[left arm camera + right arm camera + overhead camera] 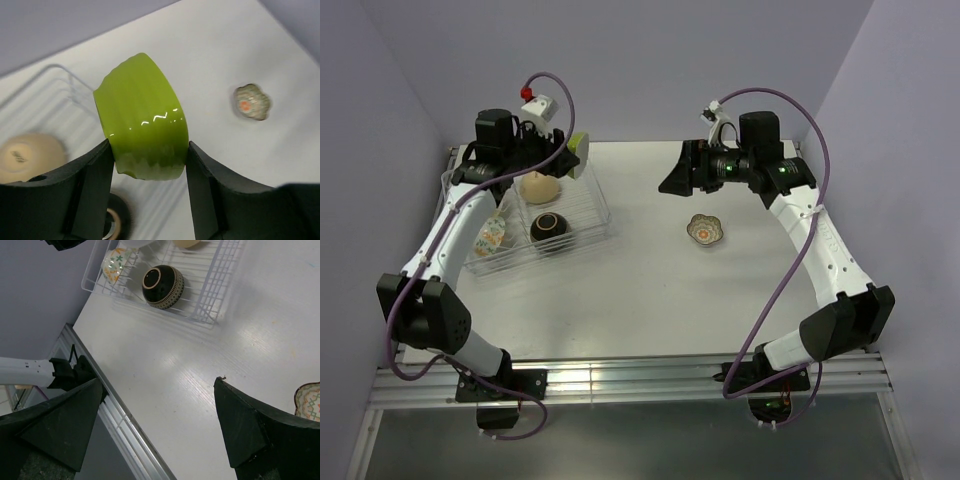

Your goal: Load the bowls into the dish rack

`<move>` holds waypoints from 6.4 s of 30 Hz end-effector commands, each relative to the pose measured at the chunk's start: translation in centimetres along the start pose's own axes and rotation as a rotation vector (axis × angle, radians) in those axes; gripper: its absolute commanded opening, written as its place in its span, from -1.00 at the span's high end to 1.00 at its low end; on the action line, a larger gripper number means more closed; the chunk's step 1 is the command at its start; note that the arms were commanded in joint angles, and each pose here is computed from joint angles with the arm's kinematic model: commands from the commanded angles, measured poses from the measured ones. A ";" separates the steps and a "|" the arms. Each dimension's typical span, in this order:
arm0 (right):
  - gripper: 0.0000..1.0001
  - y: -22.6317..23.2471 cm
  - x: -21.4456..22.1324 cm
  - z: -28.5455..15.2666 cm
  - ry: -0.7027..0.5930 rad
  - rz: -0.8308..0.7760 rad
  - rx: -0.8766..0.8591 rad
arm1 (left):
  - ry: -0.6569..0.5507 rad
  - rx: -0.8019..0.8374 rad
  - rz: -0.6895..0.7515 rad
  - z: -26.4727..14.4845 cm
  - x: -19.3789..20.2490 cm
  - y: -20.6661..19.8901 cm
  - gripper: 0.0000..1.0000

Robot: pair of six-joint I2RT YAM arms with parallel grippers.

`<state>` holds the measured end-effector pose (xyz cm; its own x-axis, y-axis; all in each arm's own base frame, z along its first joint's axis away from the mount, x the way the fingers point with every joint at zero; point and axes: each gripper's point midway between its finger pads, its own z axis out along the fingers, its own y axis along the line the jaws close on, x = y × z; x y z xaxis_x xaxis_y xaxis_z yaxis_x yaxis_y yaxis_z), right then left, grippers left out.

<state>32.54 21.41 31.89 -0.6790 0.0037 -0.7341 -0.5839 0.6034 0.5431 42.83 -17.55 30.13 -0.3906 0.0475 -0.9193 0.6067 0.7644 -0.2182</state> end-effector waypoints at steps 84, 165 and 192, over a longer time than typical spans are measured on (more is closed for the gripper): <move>-1.00 -4.0 0.9 -0.5 0.027 0.037 0.056 | 0.533 -0.268 0.955 11.7 12.6 14.4 0.09; -1.00 -4.3 1.5 -0.4 0.045 0.064 0.050 | 0.695 -0.203 1.207 10.8 15.5 13.4 0.07; -1.00 -4.0 1.5 -0.5 0.050 0.066 0.040 | 0.548 -0.257 1.091 12.6 11.8 13.3 -0.99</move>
<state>33.82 18.76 28.22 -0.7498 0.0092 -0.6616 -0.5018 0.6439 0.5776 53.04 -14.12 8.95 -0.0480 0.9742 -0.2206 0.7270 0.1855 0.6611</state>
